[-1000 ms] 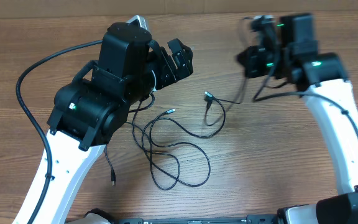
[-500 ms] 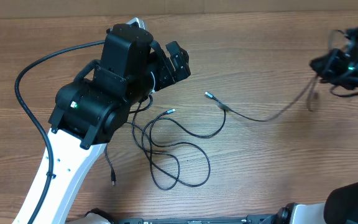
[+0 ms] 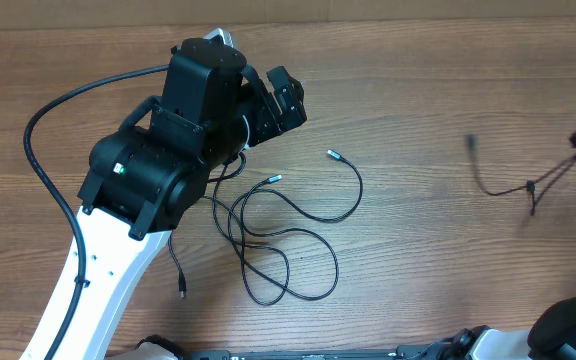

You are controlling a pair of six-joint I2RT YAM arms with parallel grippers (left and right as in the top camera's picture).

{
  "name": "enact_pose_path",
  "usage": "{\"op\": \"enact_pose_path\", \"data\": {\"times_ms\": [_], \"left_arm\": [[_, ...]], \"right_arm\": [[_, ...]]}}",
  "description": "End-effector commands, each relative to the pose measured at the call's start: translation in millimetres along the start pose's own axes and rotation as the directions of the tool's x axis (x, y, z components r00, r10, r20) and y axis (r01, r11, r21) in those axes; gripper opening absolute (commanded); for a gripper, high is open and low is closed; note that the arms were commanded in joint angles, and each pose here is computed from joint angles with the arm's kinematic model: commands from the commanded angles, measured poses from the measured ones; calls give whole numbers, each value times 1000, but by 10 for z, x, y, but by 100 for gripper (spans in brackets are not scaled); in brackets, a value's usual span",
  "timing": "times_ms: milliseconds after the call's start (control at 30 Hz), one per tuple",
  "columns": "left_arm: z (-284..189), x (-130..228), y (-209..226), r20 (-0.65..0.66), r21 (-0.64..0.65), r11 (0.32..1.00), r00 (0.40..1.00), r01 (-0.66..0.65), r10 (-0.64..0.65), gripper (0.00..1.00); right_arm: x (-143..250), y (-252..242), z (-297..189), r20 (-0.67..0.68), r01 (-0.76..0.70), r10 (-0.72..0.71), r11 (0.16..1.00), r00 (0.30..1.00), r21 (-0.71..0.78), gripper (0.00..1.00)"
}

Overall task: Untangle cables
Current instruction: 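Pull the single cable rightward with the right gripper, separating it from the pile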

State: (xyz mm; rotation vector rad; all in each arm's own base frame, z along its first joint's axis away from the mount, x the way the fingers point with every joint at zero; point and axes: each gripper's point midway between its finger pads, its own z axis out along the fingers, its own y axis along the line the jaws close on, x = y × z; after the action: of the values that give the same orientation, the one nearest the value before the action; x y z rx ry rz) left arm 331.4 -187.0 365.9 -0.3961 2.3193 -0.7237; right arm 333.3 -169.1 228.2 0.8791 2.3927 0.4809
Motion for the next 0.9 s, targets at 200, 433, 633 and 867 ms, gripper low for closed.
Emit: {"op": "enact_pose_path", "data": {"times_ms": [200, 433, 633, 867], "left_arm": [[-4, -62, 5, 22, -11, 1000, 999, -28, 28, 100], [-4, -61, 5, 22, -10, 1000, 999, -28, 28, 100], [-4, -62, 5, 22, -11, 1000, 999, -28, 28, 100], [-3, -61, 5, 22, -11, 1000, 999, -28, 28, 100]], "right_arm": [[41, -606, -304, 29, -272, 271, 960, 962, 69, 4], [268, -761, -248, -15, -496, 499, 863, 866, 94, 4], [774, -881, 18, -149, -581, 599, 800, 787, 152, 4], [847, -1304, 202, -63, -688, 702, 709, 709, 155, 4]]}}
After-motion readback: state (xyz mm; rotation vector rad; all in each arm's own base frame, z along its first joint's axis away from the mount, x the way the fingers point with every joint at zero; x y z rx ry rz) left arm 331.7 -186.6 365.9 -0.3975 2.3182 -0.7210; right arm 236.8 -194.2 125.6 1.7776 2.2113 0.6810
